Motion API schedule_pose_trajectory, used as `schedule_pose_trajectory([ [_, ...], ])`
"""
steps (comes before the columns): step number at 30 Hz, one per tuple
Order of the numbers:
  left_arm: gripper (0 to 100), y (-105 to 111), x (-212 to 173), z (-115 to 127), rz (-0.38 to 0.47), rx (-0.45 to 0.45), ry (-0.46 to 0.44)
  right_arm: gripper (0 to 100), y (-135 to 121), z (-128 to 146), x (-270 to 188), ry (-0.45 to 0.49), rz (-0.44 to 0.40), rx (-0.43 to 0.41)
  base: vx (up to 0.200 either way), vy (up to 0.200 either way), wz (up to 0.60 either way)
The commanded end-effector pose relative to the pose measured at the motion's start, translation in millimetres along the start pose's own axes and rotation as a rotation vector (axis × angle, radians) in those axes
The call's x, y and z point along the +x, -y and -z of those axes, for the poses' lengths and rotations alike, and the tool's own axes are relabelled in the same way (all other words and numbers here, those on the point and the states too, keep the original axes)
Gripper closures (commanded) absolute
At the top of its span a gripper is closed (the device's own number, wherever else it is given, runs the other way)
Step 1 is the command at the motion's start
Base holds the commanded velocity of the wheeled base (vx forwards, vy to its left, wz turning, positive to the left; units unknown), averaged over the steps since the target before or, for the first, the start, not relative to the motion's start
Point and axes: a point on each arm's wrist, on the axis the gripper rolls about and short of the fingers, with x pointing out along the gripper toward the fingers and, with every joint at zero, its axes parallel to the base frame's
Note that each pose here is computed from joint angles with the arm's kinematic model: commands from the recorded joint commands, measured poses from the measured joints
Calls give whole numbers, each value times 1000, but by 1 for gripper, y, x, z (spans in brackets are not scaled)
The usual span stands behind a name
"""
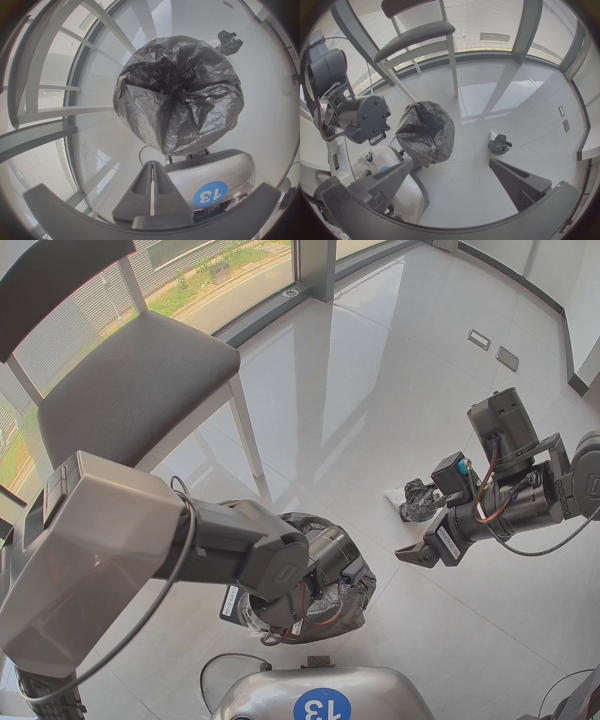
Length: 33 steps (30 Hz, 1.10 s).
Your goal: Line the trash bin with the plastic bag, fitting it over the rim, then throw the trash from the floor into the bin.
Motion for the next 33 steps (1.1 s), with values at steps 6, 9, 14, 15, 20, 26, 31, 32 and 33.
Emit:
schedule_pose_trajectory([
  [6,100,-5,-13,0,19,-15,29,0,0,1,1,-3,0,-1,0,0,0],
  [9,100,-5,-26,0,44,-18,61,0,4,3,2,-13,9,8,0,0,0],
  [14,100,-9,-51,2,99,-33,120,0,12,10,0,-27,30,29,0,0,0],
  [15,100,-11,-54,2,104,-38,128,0,14,12,-1,-32,33,33,0,0,0],
  [20,0,-20,-68,-2,144,-73,177,0,22,27,-2,-71,53,63,0,0,0],
  [26,0,-26,-74,-6,159,-104,208,0,32,45,-4,-118,83,99,0,0,0],
  [31,0,-41,-82,-9,178,-145,246,0,50,67,-2,-169,142,151,0,0,0],
  [32,0,-45,-83,-10,179,-158,250,0,57,74,0,-169,165,156,0,0,0],
  [33,0,-50,-83,-12,179,-174,259,0,62,81,3,-167,188,157,0,0,0],
])
